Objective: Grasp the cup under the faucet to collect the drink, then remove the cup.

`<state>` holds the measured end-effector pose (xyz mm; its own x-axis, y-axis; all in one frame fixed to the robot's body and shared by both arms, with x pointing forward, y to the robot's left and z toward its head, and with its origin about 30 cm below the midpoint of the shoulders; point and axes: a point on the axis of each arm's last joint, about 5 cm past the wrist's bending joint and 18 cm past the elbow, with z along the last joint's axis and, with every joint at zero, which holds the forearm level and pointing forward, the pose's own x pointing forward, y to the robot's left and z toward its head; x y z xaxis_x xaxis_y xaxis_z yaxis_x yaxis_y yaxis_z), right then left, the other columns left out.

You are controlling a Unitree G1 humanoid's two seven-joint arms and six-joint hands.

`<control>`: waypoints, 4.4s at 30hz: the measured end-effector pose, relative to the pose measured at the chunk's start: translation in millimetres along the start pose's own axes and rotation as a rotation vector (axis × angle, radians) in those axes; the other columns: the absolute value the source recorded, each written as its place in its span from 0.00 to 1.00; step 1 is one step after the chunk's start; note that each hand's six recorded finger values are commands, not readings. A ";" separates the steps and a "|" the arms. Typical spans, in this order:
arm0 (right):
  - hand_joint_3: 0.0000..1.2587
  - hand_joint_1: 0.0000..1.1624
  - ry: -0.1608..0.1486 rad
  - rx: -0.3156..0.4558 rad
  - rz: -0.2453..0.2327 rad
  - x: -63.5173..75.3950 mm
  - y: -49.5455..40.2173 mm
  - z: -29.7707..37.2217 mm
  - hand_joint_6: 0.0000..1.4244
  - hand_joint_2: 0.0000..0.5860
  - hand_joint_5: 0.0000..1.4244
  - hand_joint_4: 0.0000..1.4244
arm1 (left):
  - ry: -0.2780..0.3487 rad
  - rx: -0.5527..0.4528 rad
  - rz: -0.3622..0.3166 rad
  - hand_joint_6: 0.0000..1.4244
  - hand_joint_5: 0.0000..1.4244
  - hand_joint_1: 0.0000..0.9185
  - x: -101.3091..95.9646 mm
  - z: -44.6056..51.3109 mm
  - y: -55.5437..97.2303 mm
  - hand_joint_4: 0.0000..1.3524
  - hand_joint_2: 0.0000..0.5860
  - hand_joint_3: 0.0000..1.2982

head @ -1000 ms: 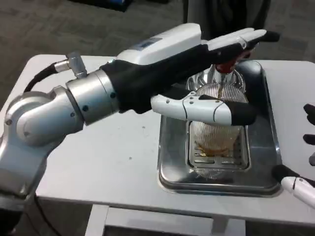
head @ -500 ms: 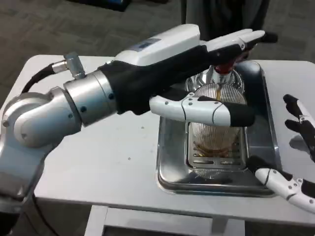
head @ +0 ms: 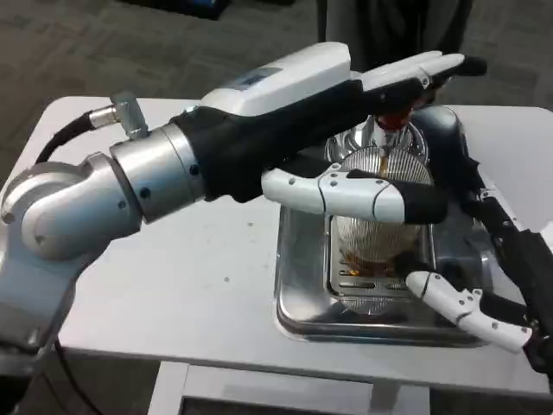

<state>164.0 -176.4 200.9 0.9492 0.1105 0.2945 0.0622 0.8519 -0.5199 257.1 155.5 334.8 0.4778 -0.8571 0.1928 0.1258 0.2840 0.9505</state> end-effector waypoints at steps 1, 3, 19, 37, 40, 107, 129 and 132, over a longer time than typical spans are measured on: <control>0.00 0.49 -0.001 0.001 -0.002 1.6 0.4 -0.3 0.10 0.43 0.04 0.00 | 0.001 0.000 0.000 0.09 0.09 0.00 -0.1 0.1 0.1 0.00 0.12 0.04; 0.00 0.49 0.000 0.006 0.001 4.5 1.2 -1.4 0.10 0.43 0.04 0.00 | 0.002 0.002 -0.001 0.09 0.09 0.00 -0.4 0.2 0.3 0.00 0.12 0.04; 0.00 0.49 -0.010 0.032 0.008 18.9 7.1 -4.0 0.10 0.44 0.03 0.00 | 0.007 0.004 -0.002 0.09 0.09 0.00 -0.8 0.7 1.1 0.00 0.12 0.04; 0.00 0.48 -0.035 0.060 0.020 34.7 13.1 -4.3 0.10 0.44 0.04 0.00 | 0.010 0.010 -0.003 0.09 0.09 0.00 -2.0 1.2 2.1 0.00 0.12 0.05; 0.00 0.48 -0.040 0.065 0.025 36.0 14.5 -3.9 0.11 0.44 0.04 0.00 | 0.012 0.010 -0.003 0.09 0.09 0.00 -2.2 1.3 1.9 0.00 0.12 0.05; 0.02 0.47 -0.051 0.087 0.021 43.6 17.9 -3.0 0.11 0.46 0.06 0.01 | 0.016 -0.107 0.024 0.10 0.10 0.00 -4.2 -2.4 2.2 0.00 0.13 0.05; 0.02 0.47 -0.050 0.097 0.001 36.4 13.5 -5.0 0.11 0.46 0.06 0.01 | -0.005 -0.208 0.113 0.11 0.11 0.03 -8.0 -1.6 4.2 0.01 0.15 0.05; 0.03 0.47 -0.050 0.098 -0.005 33.7 12.3 -5.0 0.11 0.46 0.06 0.01 | -0.015 -0.211 0.131 0.11 0.11 0.04 -9.0 1.3 6.3 0.01 0.15 0.05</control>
<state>198.3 -164.8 200.5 0.9323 0.1292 0.3379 0.0343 0.8983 -0.4380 252.5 164.5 339.4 0.4894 -0.8127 0.3162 0.2430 0.4753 0.8456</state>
